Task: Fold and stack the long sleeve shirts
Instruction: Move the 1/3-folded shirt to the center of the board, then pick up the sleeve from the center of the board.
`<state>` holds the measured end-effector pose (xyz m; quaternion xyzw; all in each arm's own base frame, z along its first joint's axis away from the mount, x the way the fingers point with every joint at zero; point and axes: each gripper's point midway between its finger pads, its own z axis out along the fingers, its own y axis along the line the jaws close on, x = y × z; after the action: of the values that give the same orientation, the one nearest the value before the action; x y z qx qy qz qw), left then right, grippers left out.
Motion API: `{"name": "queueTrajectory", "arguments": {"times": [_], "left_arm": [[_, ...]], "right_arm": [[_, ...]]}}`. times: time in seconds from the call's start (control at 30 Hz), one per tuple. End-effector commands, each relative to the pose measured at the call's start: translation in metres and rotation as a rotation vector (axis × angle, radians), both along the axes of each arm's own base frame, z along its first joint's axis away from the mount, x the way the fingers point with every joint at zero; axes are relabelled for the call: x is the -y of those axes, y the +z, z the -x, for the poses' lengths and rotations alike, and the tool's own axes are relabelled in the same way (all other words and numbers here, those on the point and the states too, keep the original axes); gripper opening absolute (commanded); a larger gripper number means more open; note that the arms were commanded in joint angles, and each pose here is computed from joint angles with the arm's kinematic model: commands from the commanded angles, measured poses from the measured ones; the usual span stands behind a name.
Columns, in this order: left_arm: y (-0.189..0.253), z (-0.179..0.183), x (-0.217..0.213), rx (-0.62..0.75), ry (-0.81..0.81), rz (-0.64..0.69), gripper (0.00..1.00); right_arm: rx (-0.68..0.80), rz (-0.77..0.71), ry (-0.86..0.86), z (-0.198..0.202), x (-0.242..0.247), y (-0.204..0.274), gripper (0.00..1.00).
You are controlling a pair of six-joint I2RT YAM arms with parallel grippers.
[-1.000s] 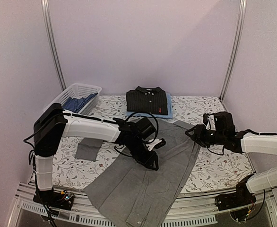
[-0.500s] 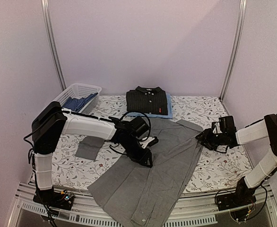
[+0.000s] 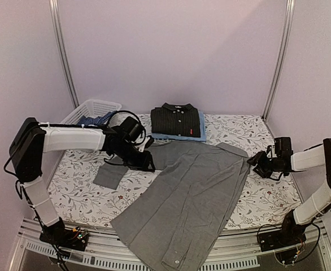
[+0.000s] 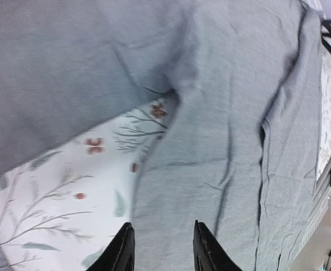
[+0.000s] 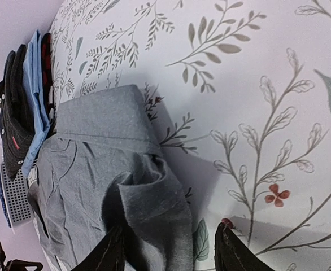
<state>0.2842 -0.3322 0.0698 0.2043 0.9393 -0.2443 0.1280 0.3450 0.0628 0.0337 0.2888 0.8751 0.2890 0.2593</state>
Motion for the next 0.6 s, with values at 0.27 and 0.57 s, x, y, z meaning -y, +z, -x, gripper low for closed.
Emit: {"name": "queueTrajectory", "arguments": {"times": [0.27, 0.57], "left_arm": [[-0.004, -0.047, -0.157, 0.082, 0.482, -0.190, 0.39], [-0.032, -0.018, -0.171, -0.002, 0.504, -0.235, 0.48]], "right_arm": [[0.131, 0.096, 0.168, -0.010, -0.033, 0.057, 0.59], [0.325, 0.197, 0.339, -0.012, -0.093, 0.120, 0.66]]}}
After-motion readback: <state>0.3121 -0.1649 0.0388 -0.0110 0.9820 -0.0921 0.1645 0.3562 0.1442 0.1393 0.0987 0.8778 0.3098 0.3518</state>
